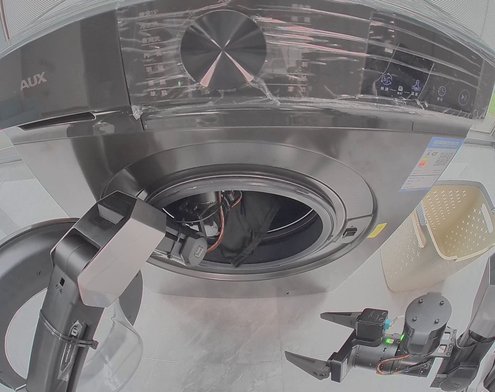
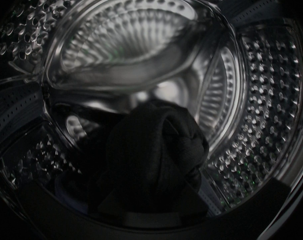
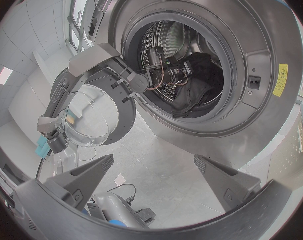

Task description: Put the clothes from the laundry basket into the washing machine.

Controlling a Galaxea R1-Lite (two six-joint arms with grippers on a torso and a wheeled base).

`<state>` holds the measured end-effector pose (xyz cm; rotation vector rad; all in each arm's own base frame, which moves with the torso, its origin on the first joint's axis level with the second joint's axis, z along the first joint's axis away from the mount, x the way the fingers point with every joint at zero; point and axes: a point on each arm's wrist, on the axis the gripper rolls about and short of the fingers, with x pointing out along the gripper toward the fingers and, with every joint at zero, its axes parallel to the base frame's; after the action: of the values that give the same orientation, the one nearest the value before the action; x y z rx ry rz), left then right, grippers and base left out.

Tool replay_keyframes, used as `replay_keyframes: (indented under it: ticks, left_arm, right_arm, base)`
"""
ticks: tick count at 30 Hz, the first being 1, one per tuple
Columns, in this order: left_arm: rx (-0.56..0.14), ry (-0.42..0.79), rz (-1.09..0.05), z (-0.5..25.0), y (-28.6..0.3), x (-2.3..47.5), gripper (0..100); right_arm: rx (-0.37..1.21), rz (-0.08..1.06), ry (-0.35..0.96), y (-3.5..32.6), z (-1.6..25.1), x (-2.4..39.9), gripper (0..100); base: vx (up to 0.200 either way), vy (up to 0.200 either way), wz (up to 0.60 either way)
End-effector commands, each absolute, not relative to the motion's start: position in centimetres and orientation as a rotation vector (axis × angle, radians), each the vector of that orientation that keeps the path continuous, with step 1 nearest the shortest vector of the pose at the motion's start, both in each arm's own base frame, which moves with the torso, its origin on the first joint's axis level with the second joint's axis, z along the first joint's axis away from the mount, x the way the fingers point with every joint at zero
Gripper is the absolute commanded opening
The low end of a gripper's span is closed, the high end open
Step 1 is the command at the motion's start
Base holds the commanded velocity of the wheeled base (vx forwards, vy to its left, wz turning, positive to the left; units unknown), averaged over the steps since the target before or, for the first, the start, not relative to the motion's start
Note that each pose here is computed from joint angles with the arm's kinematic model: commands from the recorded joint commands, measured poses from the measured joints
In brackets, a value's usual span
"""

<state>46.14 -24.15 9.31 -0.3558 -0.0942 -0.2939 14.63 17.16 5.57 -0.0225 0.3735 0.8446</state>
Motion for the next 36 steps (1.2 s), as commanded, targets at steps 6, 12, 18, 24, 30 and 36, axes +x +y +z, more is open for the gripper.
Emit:
replay_keyframes:
  ticks: [6,12,18,24,30,36]
  left_arm:
    - [-0.375,-0.137,-0.238,8.2,-23.1,47.6,100]
    - [-0.373,-0.039,-0.276,9.1,-23.3,44.9,100]
    - [-0.249,0.194,-0.370,6.4,-23.5,41.2,100]
    - [-0.146,0.241,-0.371,3.4,-23.7,41.2,100]
    - [-0.142,0.254,-0.361,2.6,-23.4,41.4,100]
    - [-0.150,0.241,-0.367,3.0,-23.6,41.6,0]
  right_arm:
    - [-0.029,0.845,0.388,17.3,5.2,14.7,100]
    - [-0.029,0.843,0.389,17.2,5.2,14.6,100]
    - [-0.029,0.843,0.389,17.2,5.2,14.6,100]
    - [-0.030,0.843,0.392,17.2,5.2,14.6,100]
    - [-0.030,0.843,0.391,17.2,5.2,14.6,100]
    - [-0.029,0.845,0.389,17.3,5.2,14.6,100]
  base:
    - [0.000,0.000,0.00]
    - [0.000,0.000,0.00]
    - [0.000,0.000,0.00]
    - [0.000,0.000,0.00]
    - [0.000,0.000,0.00]
    - [0.000,0.000,0.00]
